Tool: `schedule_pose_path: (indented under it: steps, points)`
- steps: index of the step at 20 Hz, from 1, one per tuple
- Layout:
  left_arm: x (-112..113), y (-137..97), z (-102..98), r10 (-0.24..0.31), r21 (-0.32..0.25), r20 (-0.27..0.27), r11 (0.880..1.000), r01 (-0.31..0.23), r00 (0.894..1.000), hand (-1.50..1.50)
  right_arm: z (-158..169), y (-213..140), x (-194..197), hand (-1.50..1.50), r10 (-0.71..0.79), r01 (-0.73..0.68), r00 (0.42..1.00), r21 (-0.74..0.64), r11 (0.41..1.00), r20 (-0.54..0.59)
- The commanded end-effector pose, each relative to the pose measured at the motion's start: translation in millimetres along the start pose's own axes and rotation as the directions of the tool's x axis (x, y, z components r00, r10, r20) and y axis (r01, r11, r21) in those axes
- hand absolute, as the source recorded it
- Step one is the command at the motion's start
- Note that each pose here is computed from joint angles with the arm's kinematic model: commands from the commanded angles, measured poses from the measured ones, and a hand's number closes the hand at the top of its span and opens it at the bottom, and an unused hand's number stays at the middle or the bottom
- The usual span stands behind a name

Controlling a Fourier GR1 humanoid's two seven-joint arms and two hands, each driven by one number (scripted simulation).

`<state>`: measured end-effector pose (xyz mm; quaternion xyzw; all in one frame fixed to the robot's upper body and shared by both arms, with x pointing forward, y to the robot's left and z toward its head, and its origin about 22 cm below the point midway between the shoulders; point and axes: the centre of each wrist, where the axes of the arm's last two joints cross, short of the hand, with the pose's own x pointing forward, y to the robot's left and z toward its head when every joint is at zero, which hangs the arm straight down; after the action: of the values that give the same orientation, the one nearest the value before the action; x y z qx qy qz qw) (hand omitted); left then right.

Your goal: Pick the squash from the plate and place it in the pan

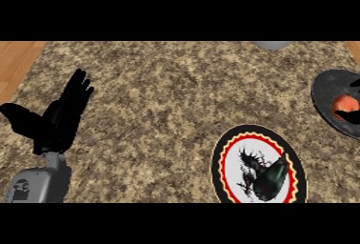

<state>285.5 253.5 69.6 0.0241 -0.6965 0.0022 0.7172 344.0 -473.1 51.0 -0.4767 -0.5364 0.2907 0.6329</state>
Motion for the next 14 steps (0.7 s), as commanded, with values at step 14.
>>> schedule_pose_path:
  steps: [14]
  points:
    - [-3, 12, 8, 0.004, 0.021, -0.021, 1.000, -0.004, 1.000, 0.00, 30, -61, -68, -1.50, -0.580, 0.583, 0.812, -0.103, 0.806, 0.066]
